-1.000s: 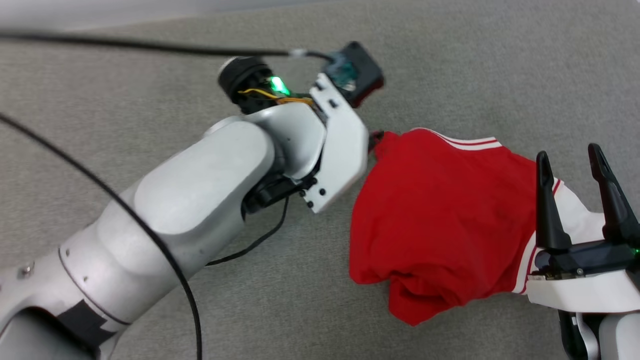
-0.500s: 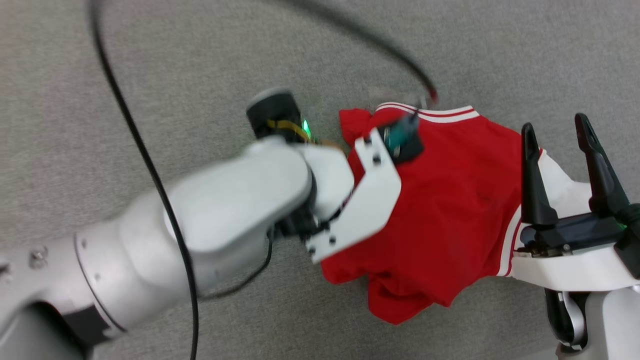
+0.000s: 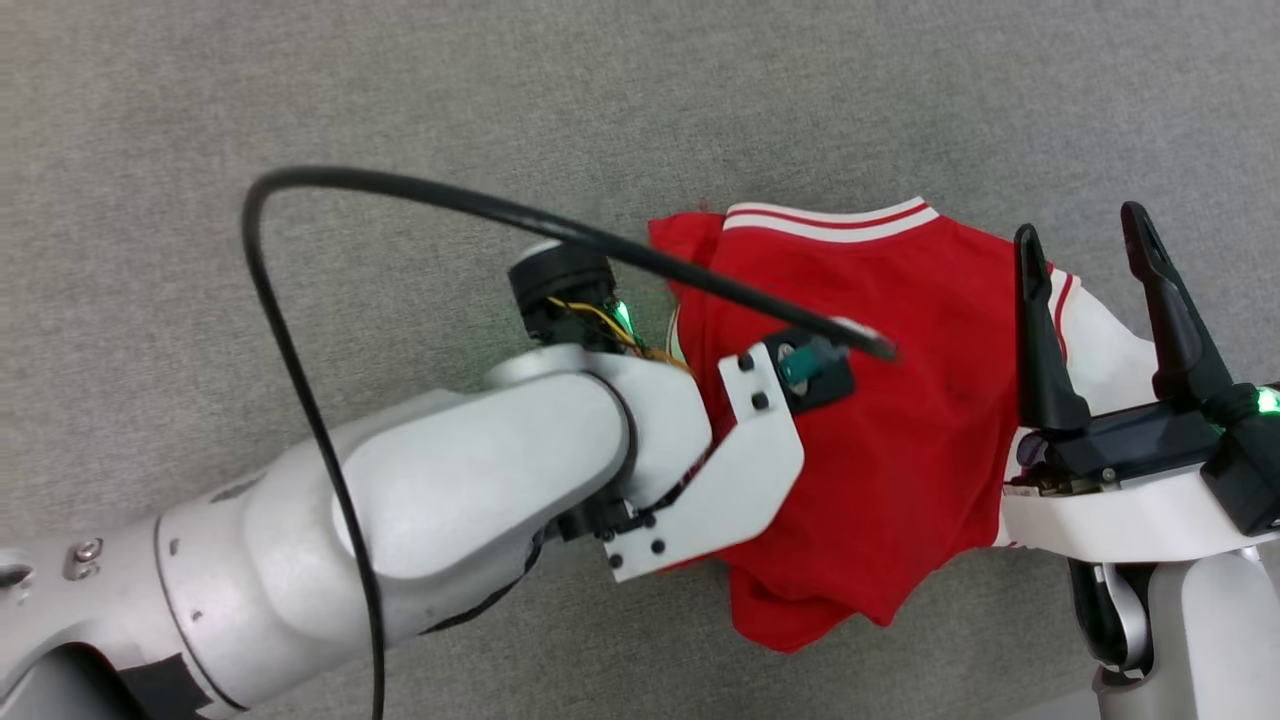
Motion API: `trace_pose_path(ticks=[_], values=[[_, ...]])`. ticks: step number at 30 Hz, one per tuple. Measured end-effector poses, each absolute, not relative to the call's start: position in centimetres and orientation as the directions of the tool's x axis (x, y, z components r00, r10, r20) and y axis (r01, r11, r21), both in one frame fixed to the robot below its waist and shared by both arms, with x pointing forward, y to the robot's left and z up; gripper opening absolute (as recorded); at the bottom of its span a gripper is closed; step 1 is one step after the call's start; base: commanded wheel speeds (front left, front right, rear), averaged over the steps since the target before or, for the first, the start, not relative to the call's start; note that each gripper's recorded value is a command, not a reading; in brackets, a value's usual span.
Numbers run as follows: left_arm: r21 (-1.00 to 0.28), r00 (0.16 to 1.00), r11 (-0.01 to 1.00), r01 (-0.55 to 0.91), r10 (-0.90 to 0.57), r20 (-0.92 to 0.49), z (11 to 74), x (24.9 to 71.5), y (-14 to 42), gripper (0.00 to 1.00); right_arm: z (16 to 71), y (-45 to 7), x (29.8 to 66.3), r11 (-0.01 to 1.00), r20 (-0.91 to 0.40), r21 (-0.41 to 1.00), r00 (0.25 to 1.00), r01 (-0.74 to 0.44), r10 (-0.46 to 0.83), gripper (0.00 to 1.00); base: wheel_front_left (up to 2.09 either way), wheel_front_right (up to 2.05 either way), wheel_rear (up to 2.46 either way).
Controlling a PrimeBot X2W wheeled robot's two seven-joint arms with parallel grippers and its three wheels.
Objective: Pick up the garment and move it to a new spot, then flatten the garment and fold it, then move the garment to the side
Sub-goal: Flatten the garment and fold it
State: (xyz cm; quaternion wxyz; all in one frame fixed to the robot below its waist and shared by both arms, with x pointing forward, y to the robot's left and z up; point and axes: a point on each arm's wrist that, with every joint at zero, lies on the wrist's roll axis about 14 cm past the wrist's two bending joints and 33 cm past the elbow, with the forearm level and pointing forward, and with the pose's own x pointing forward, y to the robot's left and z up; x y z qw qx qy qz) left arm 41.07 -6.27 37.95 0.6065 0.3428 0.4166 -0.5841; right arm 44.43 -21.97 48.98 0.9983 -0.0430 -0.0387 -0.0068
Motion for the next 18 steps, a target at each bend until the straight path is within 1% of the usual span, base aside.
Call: trace_pose_path(ticks=[3, 9, 13, 18], values=[[-0.042, 0.0, 0.078, 0.996, -0.471, -0.882, 39.0, 41.0, -6.8, 0.0, 49.4, -21.6, 44.4, 0.996, 0.089, -0.085, 0.996, 0.009, -0.002, 1.0, 0.0, 0.0, 0.0], [0.042, 0.116, 0.132, 0.99, -0.625, -0.772, 44.0, 42.9, -7.2, 0.0, 50.2, -21.2, 43.4, 0.997, 0.106, -0.072, 0.994, 0.003, 0.005, 1.0, 0.0, 0.0, 0.0], [0.082, 0.219, 0.226, 0.971, -0.686, -0.694, 47.1, 44.8, -5.0, 0.0, 50.7, -20.6, 42.8, 0.998, 0.116, -0.06, 0.993, -0.009, 0.016, 1.0, 0.0, 0.0, 0.0], [0.159, 0.373, 0.373, 0.914, -0.621, -0.69, 48.9, 47.0, 1.2, 0.0, 50.8, -19.0, 42.5, 0.998, 0.121, -0.041, 0.991, -0.054, 0.058, 1.0, 0.0, 0.0, 0.0]])
